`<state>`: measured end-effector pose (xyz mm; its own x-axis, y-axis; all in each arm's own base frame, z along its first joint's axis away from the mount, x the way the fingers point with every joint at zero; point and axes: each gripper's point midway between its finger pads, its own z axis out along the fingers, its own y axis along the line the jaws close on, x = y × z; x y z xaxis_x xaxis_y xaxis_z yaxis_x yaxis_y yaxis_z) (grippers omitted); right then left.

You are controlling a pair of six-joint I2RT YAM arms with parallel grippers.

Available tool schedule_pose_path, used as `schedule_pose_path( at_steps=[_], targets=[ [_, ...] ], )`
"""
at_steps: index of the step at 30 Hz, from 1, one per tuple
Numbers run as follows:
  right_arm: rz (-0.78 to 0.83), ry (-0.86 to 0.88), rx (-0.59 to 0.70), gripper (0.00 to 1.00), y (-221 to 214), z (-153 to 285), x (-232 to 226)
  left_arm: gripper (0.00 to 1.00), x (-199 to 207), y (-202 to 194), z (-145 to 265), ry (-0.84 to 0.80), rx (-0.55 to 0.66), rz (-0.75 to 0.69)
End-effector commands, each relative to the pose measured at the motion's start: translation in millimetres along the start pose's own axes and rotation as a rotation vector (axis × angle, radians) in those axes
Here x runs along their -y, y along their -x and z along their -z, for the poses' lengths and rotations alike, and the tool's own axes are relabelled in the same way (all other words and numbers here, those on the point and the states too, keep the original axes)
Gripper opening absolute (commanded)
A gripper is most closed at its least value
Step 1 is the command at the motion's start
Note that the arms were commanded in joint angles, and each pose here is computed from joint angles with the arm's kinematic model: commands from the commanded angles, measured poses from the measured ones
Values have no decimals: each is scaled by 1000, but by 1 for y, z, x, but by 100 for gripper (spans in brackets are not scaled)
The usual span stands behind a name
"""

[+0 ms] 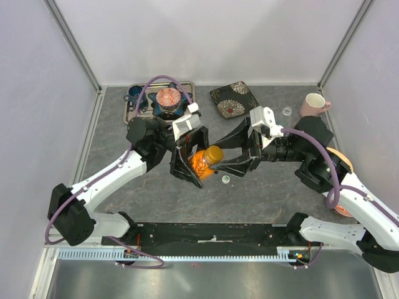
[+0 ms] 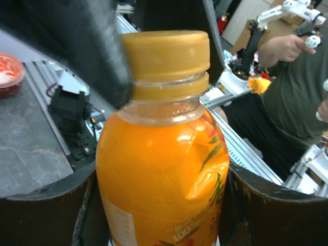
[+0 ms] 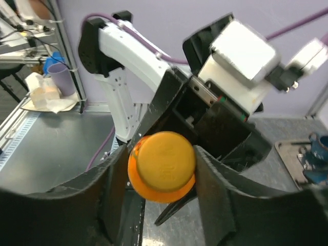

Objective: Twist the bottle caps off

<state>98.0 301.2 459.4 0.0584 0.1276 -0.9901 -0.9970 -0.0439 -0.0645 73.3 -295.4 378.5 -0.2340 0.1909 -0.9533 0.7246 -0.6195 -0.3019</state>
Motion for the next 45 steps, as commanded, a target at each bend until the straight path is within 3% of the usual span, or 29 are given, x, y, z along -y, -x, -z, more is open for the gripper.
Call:
schedule_pose_path(
  at_steps=[1, 4, 11, 15, 20, 26, 39, 45],
  targets=[
    [-128, -138, -37, 69, 2, 10, 7, 43, -24, 19, 10, 199, 126, 37],
    [-105, -223, 9, 73, 21, 18, 16, 46, -43, 18, 18, 357, 127, -76],
    [-123, -377, 69, 98, 48, 25, 39, 46, -74, 0, 36, 592, 125, -54],
    [-174, -556, 160, 95, 62, 37, 67, 49, -94, -4, 56, 802, 115, -90],
    [-347, -794, 206, 86, 46, 46, 108, 48, -113, -5, 89, 1085, 117, -160],
    [-481, -921, 131, 79, 3, 35, 138, 48, -112, 2, 115, 1341, 114, -279],
    [-548, -882, 73, 77, -29, 4, 147, 47, -118, -7, 116, 1386, 70, -288],
    [-563, -873, 68, 80, -36, -2, 147, 47, -120, -8, 115, 1383, 64, -282]
  ],
)
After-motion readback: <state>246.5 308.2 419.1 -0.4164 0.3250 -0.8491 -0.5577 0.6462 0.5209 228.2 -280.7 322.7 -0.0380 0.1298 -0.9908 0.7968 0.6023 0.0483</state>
